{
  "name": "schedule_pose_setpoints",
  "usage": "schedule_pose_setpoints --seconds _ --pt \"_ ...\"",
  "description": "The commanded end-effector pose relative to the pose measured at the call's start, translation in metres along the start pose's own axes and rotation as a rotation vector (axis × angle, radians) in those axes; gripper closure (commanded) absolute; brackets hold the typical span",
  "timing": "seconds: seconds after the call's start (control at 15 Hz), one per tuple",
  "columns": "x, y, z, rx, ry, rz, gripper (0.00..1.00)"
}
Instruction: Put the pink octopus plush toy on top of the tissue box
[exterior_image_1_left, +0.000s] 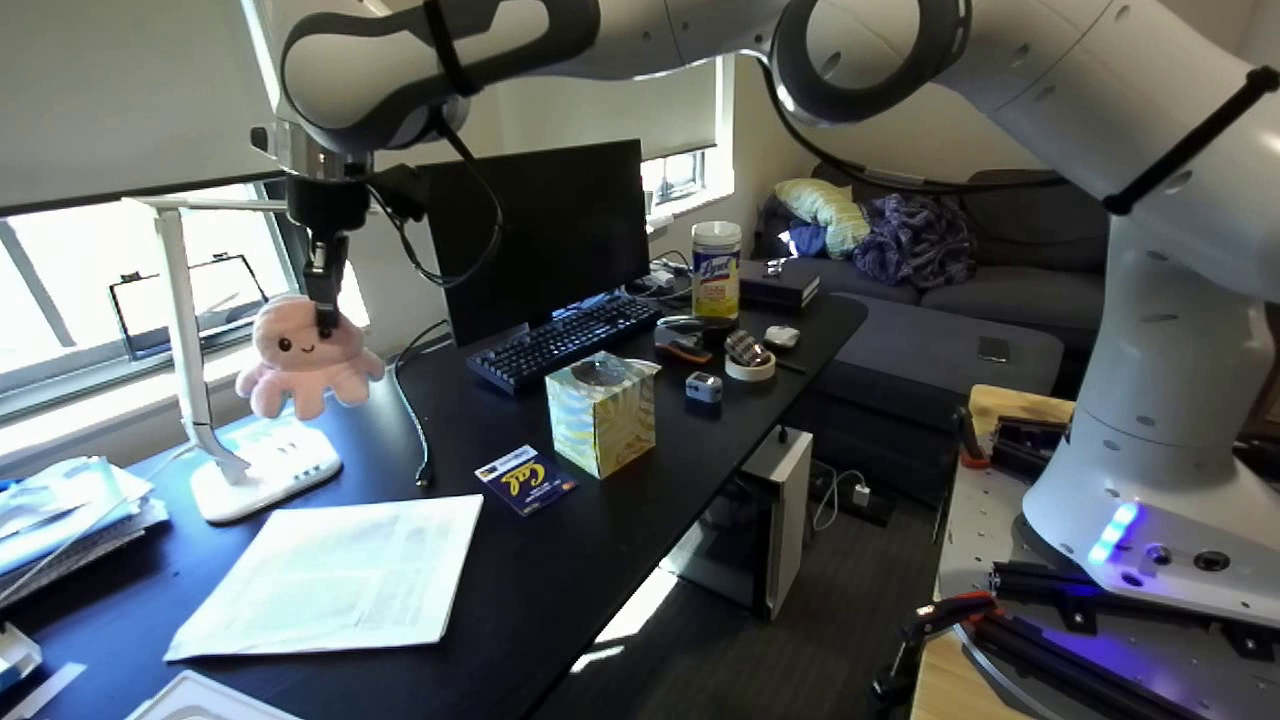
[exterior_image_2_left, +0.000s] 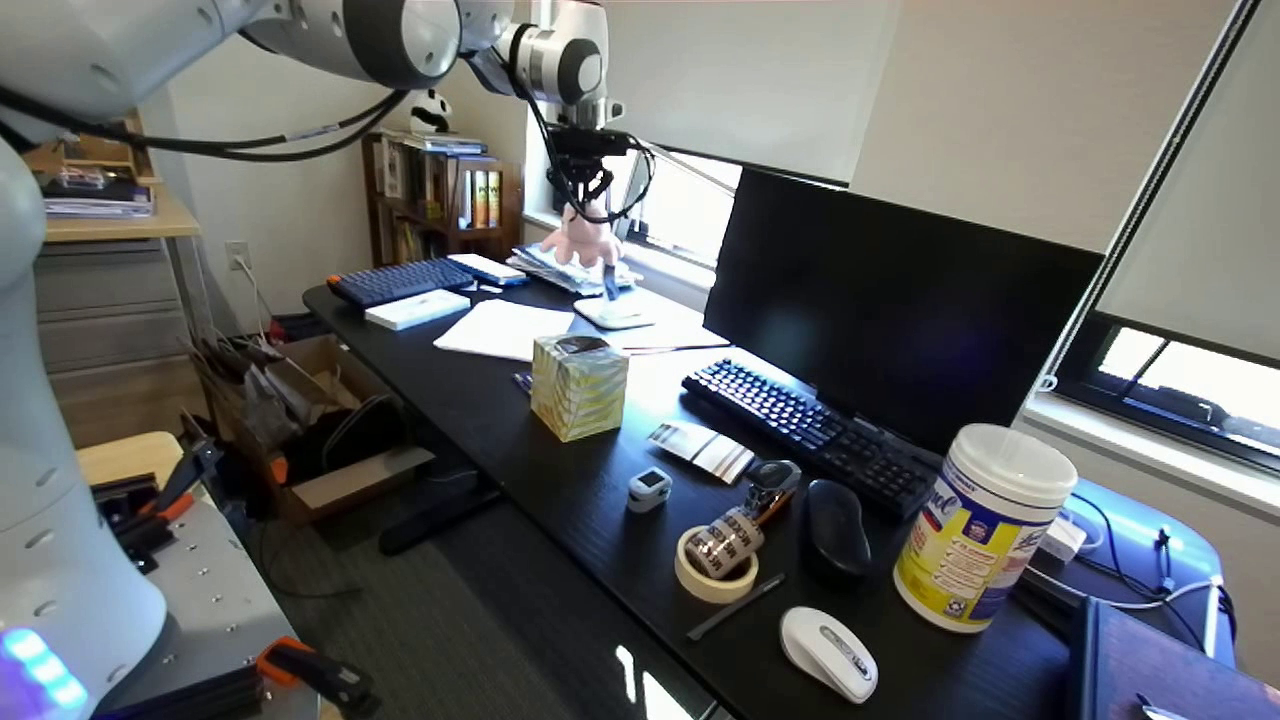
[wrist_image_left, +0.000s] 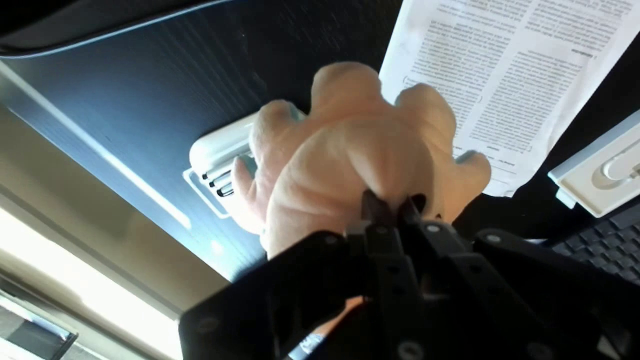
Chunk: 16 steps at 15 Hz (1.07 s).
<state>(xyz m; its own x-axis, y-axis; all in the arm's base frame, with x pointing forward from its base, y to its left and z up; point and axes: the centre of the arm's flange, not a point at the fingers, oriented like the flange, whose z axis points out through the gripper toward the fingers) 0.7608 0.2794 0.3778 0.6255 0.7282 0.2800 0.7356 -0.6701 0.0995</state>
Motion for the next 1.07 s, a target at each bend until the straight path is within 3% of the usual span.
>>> schedule_pose_setpoints --seconds 0.0,0.2,0.4,0.6,1.0 --pt "0.000 -0.002 -0.002 0.001 -0.001 -0.008 0.94" --pt "-0.002 -0.009 0.002 0.008 -0.035 -0.040 0.97" --pt "-0.042 -0.057 0.034 0.052 -0.120 -0.143 0.97" --pt "-0.078 -0.095 0.048 0.021 -0.140 -0.176 0.97" --pt "-0.096 -0.107 0.042 -0.140 0.051 -0.010 0.97"
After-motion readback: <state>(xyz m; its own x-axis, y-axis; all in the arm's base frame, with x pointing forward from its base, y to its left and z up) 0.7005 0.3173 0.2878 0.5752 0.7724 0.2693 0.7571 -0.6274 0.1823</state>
